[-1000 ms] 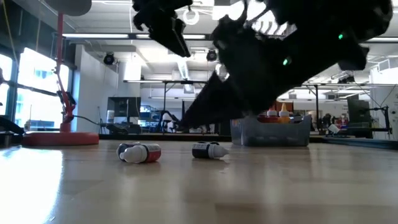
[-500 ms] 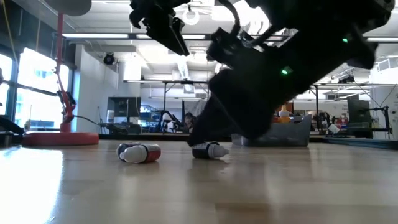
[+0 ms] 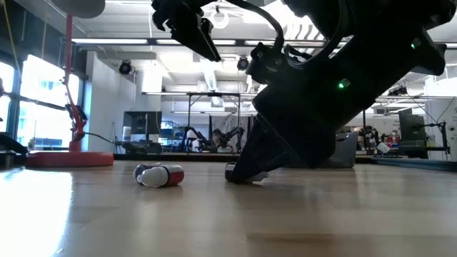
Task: Pick & Place food coloring
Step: Put the small red food coloring bottle into the bin, then put the right small green food coloring bottle into the bin
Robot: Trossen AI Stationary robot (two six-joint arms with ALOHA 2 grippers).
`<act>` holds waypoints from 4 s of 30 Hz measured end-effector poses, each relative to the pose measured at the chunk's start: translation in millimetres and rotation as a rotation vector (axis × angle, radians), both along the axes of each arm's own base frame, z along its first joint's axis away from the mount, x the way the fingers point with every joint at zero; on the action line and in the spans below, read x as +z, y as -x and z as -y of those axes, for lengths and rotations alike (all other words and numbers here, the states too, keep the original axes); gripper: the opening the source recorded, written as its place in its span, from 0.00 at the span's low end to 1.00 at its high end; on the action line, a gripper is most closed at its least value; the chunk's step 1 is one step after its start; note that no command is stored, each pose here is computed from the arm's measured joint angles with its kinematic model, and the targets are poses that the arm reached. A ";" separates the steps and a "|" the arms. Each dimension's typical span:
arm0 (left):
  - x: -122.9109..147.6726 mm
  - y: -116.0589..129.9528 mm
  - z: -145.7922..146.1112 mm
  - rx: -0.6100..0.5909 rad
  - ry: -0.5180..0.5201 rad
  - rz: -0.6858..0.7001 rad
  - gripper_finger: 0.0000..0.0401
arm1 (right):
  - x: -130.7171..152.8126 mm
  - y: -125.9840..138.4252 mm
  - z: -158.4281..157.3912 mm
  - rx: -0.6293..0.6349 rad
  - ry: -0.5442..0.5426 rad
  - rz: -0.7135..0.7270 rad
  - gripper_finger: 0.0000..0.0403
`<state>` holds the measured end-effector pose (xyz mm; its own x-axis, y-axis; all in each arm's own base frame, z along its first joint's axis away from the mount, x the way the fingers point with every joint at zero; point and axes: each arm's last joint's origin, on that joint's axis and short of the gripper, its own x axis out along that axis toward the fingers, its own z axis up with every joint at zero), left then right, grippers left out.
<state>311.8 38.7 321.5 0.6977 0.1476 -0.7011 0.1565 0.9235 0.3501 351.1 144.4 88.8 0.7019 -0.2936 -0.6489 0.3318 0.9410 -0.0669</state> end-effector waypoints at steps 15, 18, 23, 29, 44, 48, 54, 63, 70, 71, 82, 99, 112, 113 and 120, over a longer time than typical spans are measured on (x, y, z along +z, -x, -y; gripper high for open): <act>0.1 0.0 -1.3 0.034 -0.031 -0.002 0.43 | 26.3 7.7 5.3 0.113 0.085 -0.063 0.21; 0.1 0.1 -1.6 0.042 -0.039 -0.003 0.43 | 55.7 18.1 18.0 0.056 0.184 -0.096 0.24; 0.1 0.1 -1.7 0.043 -0.040 -0.003 0.43 | 97.1 53.7 57.8 -0.115 0.342 -0.263 0.19; 0.1 -0.1 -1.8 0.032 -0.054 -0.005 0.43 | 136.6 97.2 118.4 -0.403 0.396 -0.413 0.19; 1.8 -1.7 -2.0 0.032 -0.056 0.019 0.43 | 138.6 114.7 252.4 -0.559 0.077 -0.596 0.23; 1.7 -1.7 -2.0 0.032 -0.056 0.017 0.43 | 136.7 116.8 267.6 -0.543 0.030 -0.587 0.30; 1.0 -1.0 -1.9 0.032 -0.055 0.008 0.43 | 136.7 118.7 273.6 -0.535 0.016 -0.584 0.37; -3.5 17.5 -0.2 0.125 0.024 -0.132 0.43 | 146.9 103.7 252.2 -0.360 0.045 -0.486 0.38; -22.6 39.2 7.4 0.091 0.207 -0.129 0.43 | 167.7 82.3 209.4 -0.163 0.036 -0.246 0.38; -28.9 42.0 7.8 0.101 0.217 -0.103 0.43 | 168.7 79.4 202.0 -0.137 0.043 -0.229 0.38; -102.1 54.8 16.9 0.033 0.546 0.146 0.43 | 155.6 55.7 140.5 -0.025 0.091 -0.174 0.38; -148.4 51.4 23.2 0.083 0.639 -0.059 0.43 | 72.8 0.5 104.5 0.473 0.154 -0.259 0.38; -151.6 50.1 21.5 0.077 0.566 -0.057 0.43 | 53.5 -11.8 112.6 0.726 0.240 -0.246 0.38; -151.6 50.1 21.5 0.077 0.565 -0.057 0.43 | 53.7 -12.3 114.8 0.741 0.219 -0.233 0.38; -151.7 50.3 21.5 0.078 0.565 -0.059 0.43 | 53.3 -12.1 129.8 0.792 0.109 -0.204 0.38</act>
<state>261.5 17.2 169.7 0.6570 -0.2120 -0.7235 0.0843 0.9743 -0.2090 363.3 14.6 142.1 0.5990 0.1701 -0.7825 -0.4560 0.8757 -0.1586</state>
